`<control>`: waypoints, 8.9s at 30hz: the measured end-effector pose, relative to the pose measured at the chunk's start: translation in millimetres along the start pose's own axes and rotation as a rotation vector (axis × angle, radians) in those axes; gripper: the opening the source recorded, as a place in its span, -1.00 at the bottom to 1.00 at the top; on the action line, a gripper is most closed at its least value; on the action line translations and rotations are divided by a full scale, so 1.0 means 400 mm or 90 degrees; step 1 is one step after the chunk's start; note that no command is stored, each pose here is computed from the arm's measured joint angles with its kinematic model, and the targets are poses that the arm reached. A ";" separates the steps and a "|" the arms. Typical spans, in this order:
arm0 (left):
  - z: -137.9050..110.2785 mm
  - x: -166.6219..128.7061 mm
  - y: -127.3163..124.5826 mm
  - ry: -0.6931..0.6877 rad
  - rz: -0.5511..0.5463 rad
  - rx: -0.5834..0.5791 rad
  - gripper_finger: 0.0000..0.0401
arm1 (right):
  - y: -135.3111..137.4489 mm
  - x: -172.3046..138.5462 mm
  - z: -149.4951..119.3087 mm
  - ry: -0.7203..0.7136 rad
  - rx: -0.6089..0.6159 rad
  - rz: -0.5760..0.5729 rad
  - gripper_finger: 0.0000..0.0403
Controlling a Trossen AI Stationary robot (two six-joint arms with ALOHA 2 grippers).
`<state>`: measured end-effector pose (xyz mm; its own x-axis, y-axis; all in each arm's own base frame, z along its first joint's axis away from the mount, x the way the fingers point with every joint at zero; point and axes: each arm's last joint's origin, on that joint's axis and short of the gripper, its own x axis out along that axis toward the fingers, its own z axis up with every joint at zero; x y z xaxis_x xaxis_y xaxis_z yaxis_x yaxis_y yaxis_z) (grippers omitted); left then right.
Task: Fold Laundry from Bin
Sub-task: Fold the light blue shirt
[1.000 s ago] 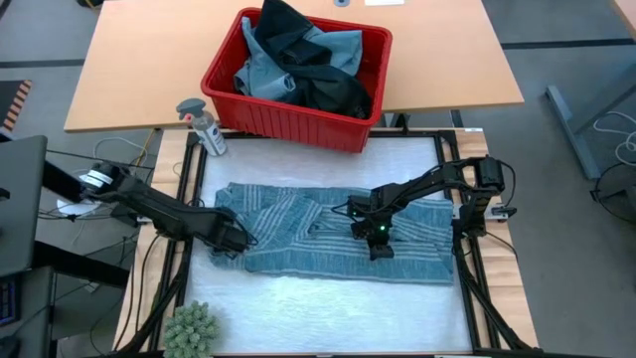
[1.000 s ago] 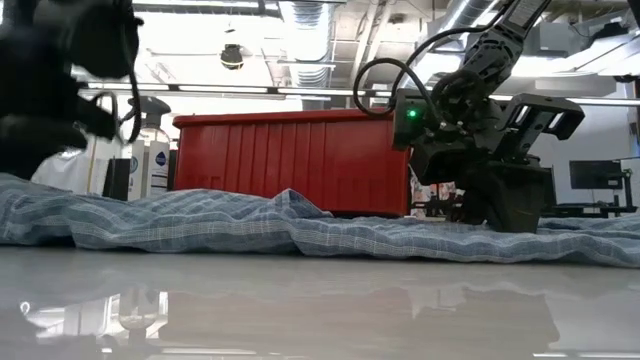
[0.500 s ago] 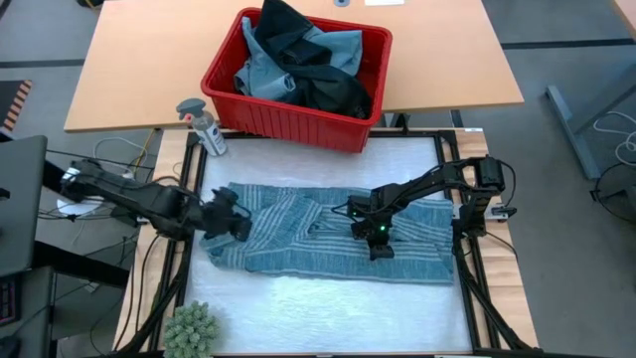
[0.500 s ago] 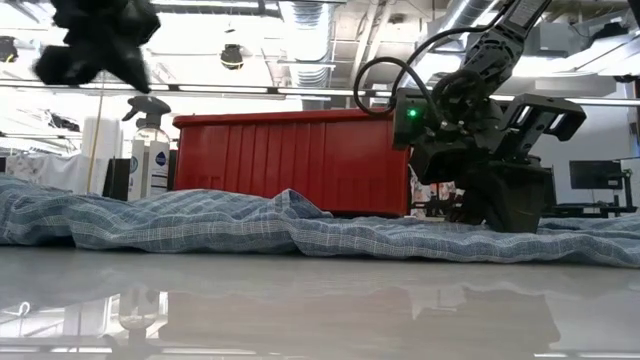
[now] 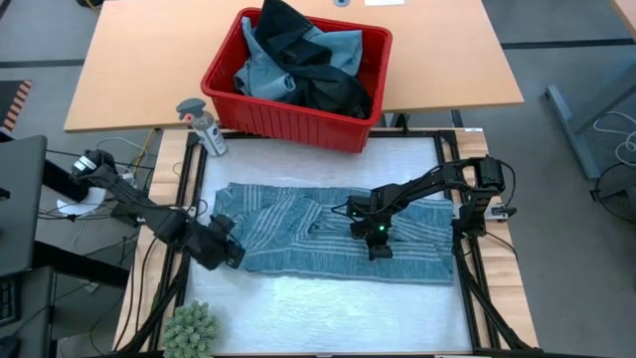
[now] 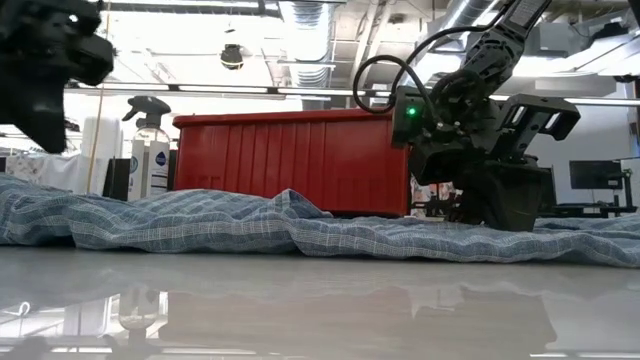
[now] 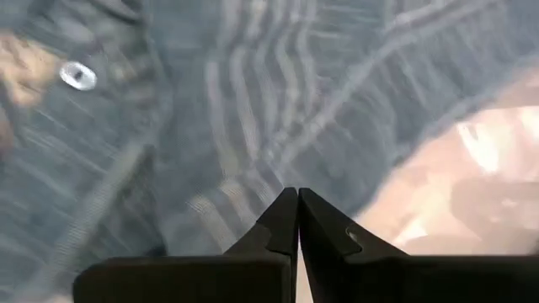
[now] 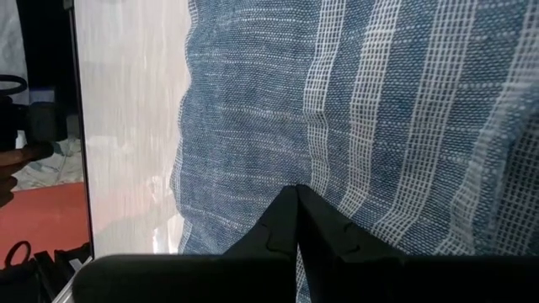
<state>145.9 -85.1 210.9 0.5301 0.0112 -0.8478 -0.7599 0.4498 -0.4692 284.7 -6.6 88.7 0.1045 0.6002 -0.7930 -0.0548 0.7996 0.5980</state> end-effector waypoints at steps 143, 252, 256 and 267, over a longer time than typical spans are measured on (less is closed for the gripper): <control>-0.001 -0.019 0.063 -0.250 -0.101 -0.041 -1.00 | 0.180 -0.097 0.439 -0.307 -0.279 -0.098 -0.83; 0.324 0.179 0.038 -0.138 -0.103 0.465 -0.32 | -0.024 -0.241 0.553 -0.337 -0.223 -0.271 -0.88; 0.325 0.208 0.044 -0.120 -0.082 0.468 -0.32 | -0.026 -0.238 0.549 -0.327 -0.221 -0.270 -0.88; 0.332 0.199 0.037 -0.131 -0.068 0.460 -0.32 | -0.024 -0.232 0.544 -0.302 -0.242 -0.271 -0.88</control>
<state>226.9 41.0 169.4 0.7007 0.0696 -0.7100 -0.3031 0.9300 -0.2080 491.4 -74.2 181.9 0.6069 0.2329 -0.7599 -0.2444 0.9644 0.1004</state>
